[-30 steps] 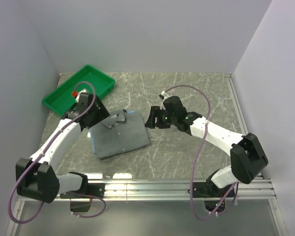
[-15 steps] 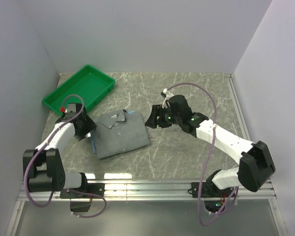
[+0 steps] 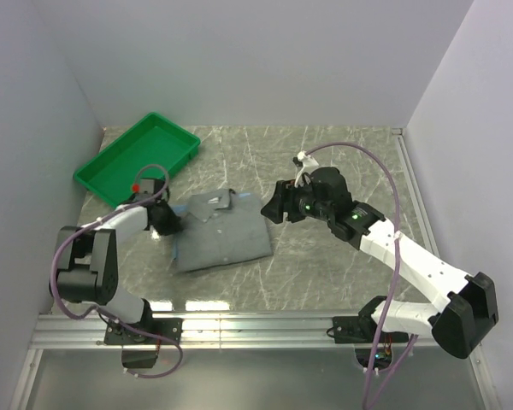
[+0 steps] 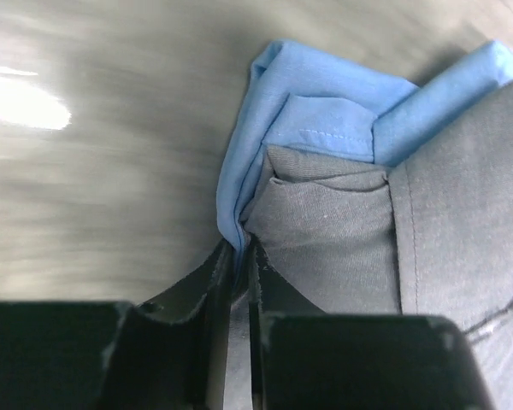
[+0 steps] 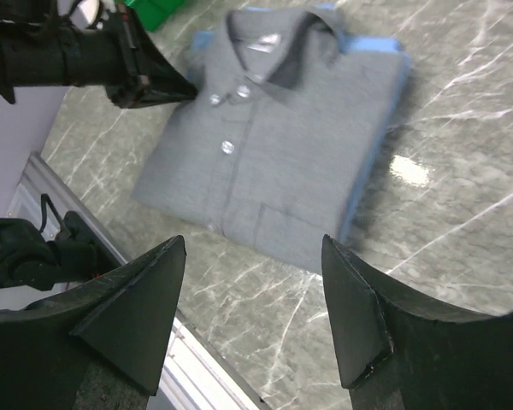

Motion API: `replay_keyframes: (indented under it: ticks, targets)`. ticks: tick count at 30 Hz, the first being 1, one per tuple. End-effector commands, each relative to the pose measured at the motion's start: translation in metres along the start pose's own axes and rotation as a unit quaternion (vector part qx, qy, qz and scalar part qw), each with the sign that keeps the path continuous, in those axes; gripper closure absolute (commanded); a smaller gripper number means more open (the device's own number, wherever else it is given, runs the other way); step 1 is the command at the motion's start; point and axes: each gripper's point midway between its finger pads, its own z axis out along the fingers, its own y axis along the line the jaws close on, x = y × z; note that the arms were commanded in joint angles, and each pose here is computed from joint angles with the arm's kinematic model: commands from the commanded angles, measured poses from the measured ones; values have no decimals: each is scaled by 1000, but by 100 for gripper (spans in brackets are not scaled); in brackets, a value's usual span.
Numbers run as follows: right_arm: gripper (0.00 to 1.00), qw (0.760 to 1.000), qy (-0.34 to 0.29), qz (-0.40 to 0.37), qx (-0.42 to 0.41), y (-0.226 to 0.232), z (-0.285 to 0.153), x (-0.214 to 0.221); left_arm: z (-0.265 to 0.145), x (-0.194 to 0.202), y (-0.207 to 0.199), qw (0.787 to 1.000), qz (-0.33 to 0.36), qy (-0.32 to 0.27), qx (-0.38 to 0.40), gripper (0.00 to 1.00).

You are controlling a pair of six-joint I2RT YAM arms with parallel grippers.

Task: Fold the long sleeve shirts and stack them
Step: Neatly place the folded shirt to the corner

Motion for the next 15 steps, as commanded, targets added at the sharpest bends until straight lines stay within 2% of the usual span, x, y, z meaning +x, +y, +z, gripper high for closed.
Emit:
replay_keyframes:
  ticks: [1, 5, 8, 10, 13, 15]
  targets:
    - [28, 999, -32, -23, 19, -2, -15, -18, 11, 43, -50, 997, 18, 59, 56, 86]
    - [28, 997, -40, -29, 55, -14, -23, -21, 10, 68, -124, 988, 36, 83, 121, 87]
    - [28, 994, -46, -26, 94, -31, -30, -20, 0, 105, -186, 976, 63, 109, 175, 86]
    - [28, 993, -44, -22, 110, -41, -34, -16, 0, 117, -219, 971, 57, 126, 194, 85]
    - [28, 988, -37, -11, 150, -58, -40, -12, -10, 151, -260, 958, 39, 163, 233, 84]
    - [28, 987, -20, -9, 162, -63, -44, -4, -14, 167, -272, 954, 23, 178, 240, 82]
